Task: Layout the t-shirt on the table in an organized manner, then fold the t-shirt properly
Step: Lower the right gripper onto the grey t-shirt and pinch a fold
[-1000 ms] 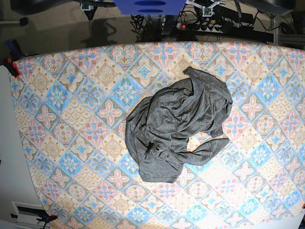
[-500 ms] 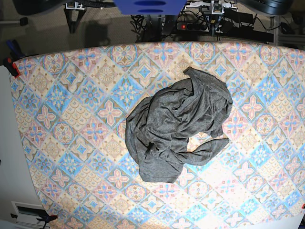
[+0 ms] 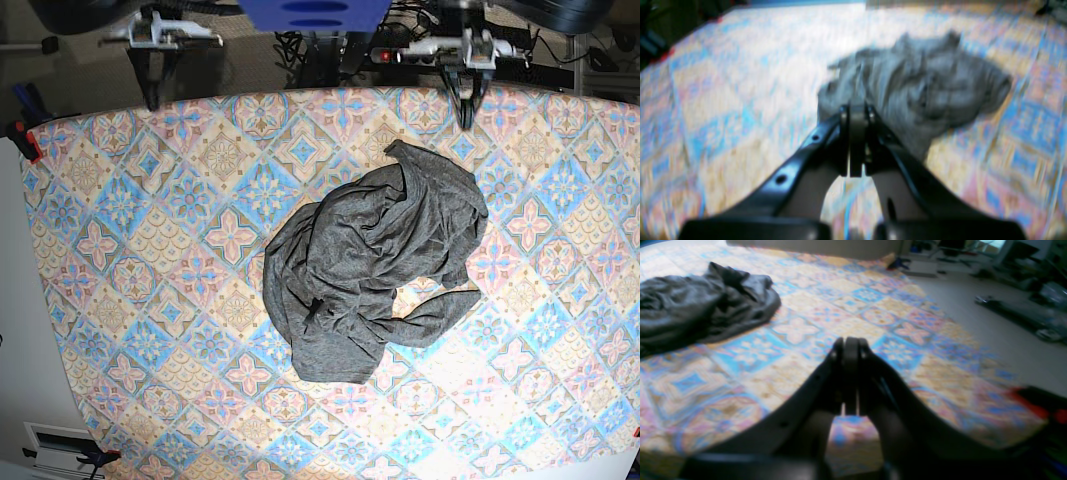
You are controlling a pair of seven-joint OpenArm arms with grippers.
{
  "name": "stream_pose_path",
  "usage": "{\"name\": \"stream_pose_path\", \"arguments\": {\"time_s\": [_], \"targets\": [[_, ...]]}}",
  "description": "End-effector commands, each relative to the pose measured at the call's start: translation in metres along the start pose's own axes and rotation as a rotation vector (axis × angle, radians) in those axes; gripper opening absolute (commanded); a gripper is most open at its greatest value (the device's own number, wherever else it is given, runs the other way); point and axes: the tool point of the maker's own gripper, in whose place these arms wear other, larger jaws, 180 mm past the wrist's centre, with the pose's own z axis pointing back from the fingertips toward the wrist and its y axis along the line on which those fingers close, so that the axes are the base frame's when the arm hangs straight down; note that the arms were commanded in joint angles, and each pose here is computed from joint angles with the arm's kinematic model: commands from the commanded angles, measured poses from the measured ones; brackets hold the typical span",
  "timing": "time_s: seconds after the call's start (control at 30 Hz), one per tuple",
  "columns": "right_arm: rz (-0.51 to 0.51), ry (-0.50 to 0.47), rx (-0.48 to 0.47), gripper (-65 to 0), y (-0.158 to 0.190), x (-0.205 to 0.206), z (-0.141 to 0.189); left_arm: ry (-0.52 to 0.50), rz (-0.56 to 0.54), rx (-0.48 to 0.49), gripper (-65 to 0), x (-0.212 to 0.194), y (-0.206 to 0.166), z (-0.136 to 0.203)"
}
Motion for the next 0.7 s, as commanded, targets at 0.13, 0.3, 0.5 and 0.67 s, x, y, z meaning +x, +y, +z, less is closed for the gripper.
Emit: {"name": "stream_pose_path", "arguments": {"time_s": [0.13,0.3,0.5,0.67], "targets": [[-0.074,0.122,0.080,-65.0,0.036,0.007,-0.002,0.110,-0.008,-0.001,-65.0,0.019,0.001,-0.014],[-0.129,0.303,0.296,-65.0,0.083,-0.017,0.008,0.232,-0.033,0.021,-64.7,-0.001,0.012,-0.017],[-0.133,0.385,0.412,-64.8,0.121,-0.031,-0.014,0.338,-0.065,0.067,-64.7,-0.018,0.032,-0.016],[-0.111,0.444,0.474,-64.5,0.143,-0.038,-0.032,0.342,-0.080,0.086,-64.7,-0.018,0.040,-0.015]]}}
